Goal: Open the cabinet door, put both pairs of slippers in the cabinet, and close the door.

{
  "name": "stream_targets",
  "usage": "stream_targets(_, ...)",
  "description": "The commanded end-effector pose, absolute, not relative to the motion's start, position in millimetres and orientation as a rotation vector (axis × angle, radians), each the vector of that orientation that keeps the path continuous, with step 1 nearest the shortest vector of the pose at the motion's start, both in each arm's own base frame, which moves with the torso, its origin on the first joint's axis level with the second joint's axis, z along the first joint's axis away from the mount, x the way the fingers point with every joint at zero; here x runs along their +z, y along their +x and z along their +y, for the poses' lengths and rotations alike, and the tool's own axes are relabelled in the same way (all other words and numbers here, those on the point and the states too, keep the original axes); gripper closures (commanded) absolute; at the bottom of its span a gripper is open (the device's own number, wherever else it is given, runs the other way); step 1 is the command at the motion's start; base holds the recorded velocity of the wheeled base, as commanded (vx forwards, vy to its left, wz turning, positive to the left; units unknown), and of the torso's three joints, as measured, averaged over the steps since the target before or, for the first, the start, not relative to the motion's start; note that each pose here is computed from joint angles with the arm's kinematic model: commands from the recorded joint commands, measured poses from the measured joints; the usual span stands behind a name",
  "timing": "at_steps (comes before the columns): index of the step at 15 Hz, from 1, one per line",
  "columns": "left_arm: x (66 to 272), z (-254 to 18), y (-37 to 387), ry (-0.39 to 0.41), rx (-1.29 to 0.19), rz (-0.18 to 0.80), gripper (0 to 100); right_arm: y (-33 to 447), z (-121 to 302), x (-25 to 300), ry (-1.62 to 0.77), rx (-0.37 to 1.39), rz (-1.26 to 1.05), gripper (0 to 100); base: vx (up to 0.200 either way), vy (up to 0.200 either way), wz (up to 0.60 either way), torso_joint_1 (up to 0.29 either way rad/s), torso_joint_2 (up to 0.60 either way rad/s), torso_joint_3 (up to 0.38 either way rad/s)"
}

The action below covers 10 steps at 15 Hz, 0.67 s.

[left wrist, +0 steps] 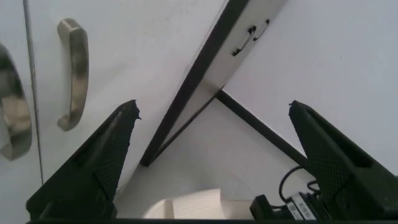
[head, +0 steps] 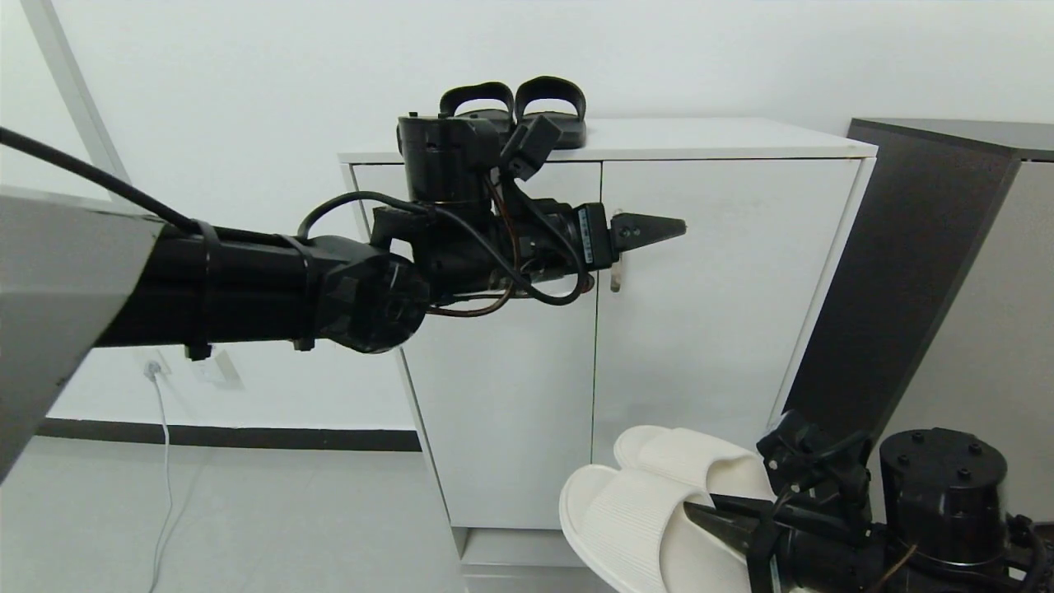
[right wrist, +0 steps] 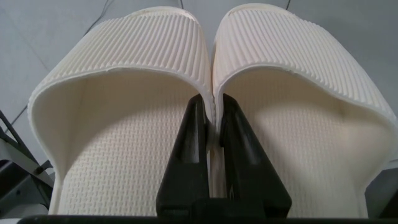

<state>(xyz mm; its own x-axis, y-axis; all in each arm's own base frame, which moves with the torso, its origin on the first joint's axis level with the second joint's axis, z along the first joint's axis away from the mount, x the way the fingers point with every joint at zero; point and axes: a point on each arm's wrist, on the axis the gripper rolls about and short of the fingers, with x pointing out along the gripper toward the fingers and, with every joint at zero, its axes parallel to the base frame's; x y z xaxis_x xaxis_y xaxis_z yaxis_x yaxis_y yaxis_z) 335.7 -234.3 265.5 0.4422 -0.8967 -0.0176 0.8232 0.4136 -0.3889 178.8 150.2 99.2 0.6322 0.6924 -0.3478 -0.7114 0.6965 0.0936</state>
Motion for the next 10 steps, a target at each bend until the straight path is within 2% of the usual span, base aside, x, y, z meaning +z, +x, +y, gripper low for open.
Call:
stream_targets(1, 262.3, -240.2, 346.4, -0.349, -1.077, 0.241, 0, 179.0, 150.4, 99.0, -0.054, 0.804, 0.375, 100, 0.0, 0.0, 0.0, 0.0, 0.0, 0.0)
stream_targets(5, 269.1, -240.9, 348.6, -0.349, -1.012, 0.241, 0, 179.0, 150.4, 99.0, -0.054, 0.804, 0.375, 100, 0.0, 0.0, 0.0, 0.0, 0.0, 0.0)
stream_targets(10, 262.3, -243.7, 355.5, -0.349, -0.971, 0.249, 0, 178.5, 150.0, 98.8, -0.055, 0.804, 0.377, 100, 0.0, 0.0, 0.0, 0.0, 0.0, 0.0)
